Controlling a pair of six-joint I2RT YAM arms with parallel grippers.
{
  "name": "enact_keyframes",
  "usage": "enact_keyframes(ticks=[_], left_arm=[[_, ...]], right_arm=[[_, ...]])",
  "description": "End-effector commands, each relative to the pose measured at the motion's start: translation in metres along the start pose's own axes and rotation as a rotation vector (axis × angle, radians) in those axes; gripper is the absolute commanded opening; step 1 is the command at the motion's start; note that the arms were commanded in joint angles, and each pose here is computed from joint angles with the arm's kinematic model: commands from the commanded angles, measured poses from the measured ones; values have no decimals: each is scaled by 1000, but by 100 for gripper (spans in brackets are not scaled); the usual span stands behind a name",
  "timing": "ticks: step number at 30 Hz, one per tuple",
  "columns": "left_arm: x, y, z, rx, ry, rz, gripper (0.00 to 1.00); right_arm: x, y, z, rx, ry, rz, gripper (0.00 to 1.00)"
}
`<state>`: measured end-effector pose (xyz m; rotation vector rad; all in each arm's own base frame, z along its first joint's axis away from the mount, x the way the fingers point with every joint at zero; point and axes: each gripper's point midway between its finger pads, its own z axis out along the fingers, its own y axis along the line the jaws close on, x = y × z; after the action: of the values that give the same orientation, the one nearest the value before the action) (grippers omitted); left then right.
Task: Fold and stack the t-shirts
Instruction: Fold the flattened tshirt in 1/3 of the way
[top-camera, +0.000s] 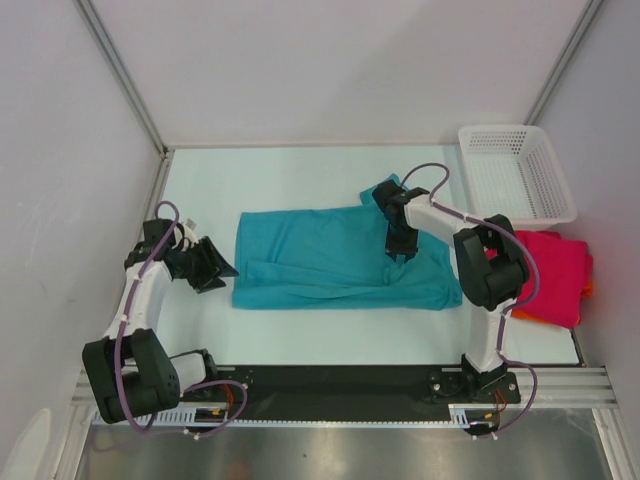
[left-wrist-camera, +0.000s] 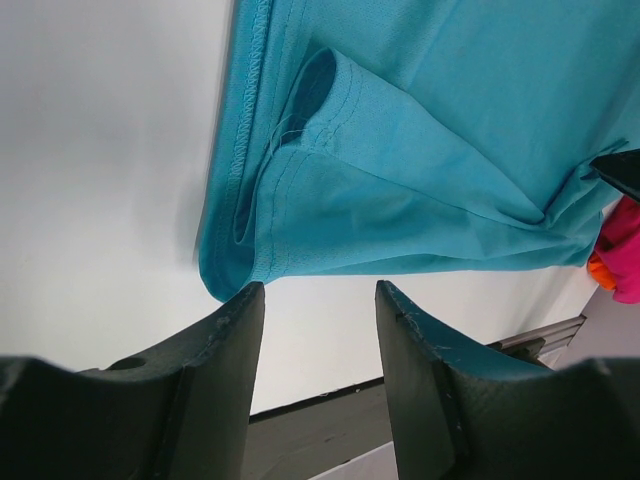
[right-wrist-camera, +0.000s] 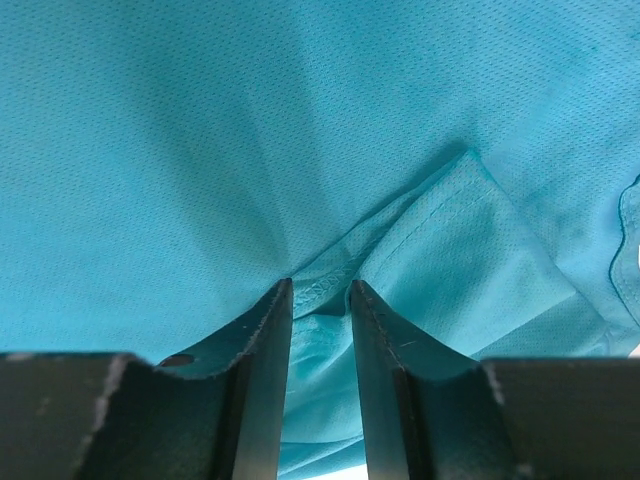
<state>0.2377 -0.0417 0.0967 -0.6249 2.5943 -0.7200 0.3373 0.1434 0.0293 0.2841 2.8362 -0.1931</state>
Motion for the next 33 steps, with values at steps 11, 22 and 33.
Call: enact_keyframes(ticks=[11, 22, 33], left_arm=[[-8, -5, -1, 34, -21, 22, 53], [-6, -7, -2, 41, -23, 29, 53], [-6, -7, -3, 39, -25, 28, 53]], right_arm=[[-6, -3, -7, -8, -27, -5, 6], [-31, -16, -10, -2, -66, 20, 0], [-58, -36, -12, 32, -99, 55, 0]])
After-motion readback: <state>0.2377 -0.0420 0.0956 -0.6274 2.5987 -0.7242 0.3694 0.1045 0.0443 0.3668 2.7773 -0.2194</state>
